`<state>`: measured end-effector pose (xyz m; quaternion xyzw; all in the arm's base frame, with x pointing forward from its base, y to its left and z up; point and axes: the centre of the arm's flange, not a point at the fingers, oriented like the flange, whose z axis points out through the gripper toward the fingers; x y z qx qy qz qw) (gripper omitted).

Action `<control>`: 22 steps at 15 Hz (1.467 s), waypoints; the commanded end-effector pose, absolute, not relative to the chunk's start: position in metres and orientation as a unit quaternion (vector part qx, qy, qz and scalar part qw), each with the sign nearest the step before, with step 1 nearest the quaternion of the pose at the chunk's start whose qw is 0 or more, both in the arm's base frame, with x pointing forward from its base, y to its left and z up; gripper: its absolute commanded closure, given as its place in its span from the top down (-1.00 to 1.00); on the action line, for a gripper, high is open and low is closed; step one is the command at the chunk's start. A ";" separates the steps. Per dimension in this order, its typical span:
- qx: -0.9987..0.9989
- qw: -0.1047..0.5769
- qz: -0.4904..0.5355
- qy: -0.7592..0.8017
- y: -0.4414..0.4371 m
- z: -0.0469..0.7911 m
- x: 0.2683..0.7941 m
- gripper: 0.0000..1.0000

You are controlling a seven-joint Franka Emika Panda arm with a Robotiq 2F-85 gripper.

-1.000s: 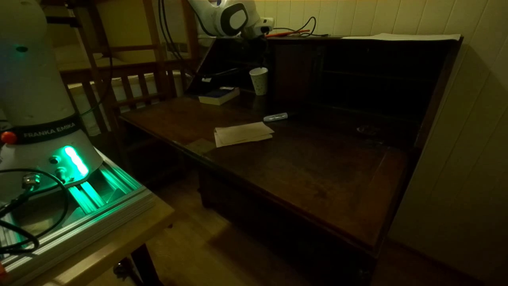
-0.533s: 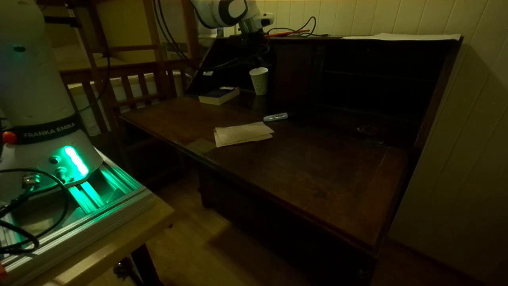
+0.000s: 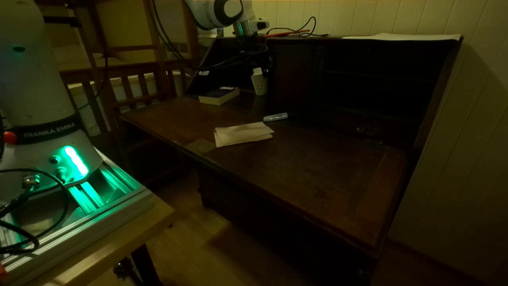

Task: Move the cup to the left

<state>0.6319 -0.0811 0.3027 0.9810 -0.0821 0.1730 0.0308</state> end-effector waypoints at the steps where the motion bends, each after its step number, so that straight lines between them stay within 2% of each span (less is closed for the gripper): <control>1: 0.985 0.020 0.160 -0.065 -0.073 0.293 0.621 0.18; 8: 0.982 -0.045 0.171 -0.061 -0.047 0.272 0.631 -0.80; 10: 0.978 -0.058 0.190 -0.067 -0.044 0.269 0.636 -1.00; 22: 0.954 -0.092 0.275 -0.068 -0.030 0.259 0.662 -1.00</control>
